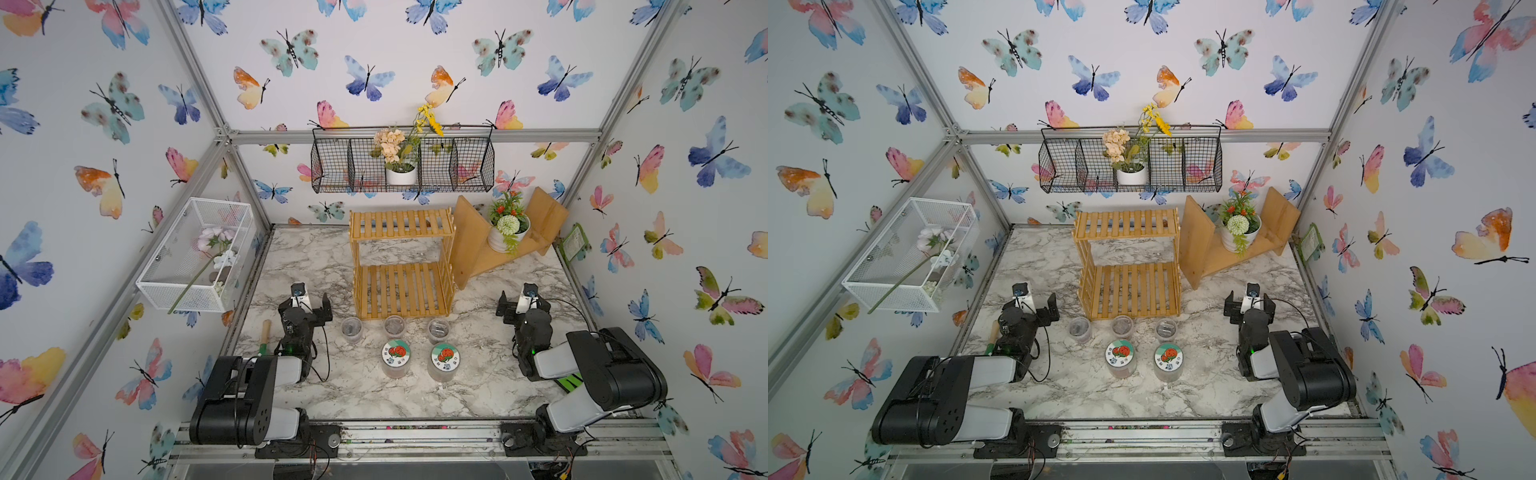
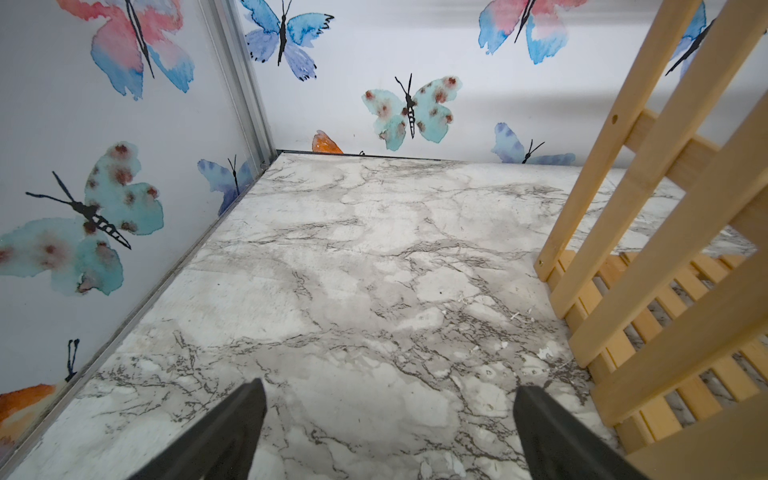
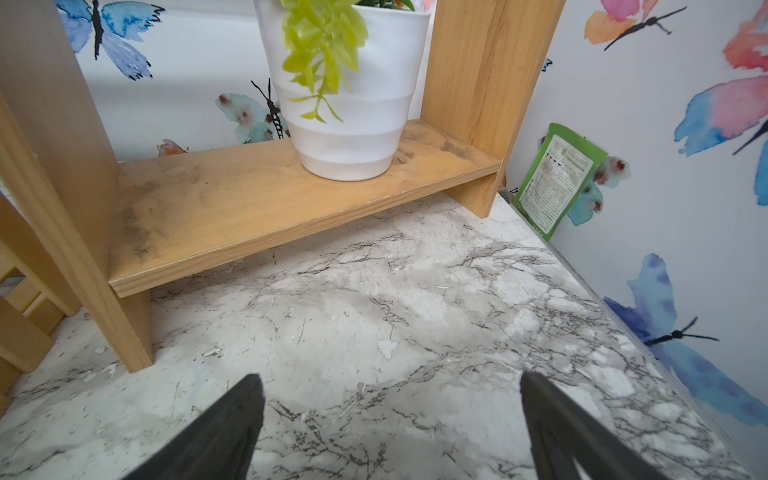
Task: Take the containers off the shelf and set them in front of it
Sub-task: Reset both arms
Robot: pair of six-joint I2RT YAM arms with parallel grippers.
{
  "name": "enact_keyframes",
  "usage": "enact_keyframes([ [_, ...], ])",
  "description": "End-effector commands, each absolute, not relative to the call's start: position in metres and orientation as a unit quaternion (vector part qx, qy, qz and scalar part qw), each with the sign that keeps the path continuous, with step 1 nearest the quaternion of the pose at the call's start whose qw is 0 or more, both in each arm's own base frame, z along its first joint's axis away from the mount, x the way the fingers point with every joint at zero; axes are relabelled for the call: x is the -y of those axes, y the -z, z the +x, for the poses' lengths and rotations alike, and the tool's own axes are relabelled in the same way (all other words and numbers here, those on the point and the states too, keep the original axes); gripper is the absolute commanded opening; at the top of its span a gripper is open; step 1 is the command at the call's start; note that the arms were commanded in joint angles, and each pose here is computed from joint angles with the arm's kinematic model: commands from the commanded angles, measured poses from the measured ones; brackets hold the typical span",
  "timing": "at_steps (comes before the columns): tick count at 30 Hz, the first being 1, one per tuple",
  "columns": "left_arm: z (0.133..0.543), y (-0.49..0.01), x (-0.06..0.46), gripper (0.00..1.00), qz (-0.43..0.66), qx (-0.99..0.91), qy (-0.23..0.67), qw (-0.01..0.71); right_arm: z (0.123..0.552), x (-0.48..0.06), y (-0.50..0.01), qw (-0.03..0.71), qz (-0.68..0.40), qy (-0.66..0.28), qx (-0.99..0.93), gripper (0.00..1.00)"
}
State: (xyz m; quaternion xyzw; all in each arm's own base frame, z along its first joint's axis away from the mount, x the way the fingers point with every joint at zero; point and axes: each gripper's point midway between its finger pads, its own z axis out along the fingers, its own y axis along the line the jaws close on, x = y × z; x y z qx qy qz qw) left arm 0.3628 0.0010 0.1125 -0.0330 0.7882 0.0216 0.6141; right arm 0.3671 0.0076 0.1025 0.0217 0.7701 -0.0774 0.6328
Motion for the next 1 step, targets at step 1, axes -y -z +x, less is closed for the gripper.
enact_keyframes([
  [1, 0.3669, -0.1191, 0.0028, 0.99, -0.029, -0.781, -0.014, 0.624, 0.3701, -0.0056, -0.1098, 0.642, 0.032, 0.075, -0.763, 0.98],
])
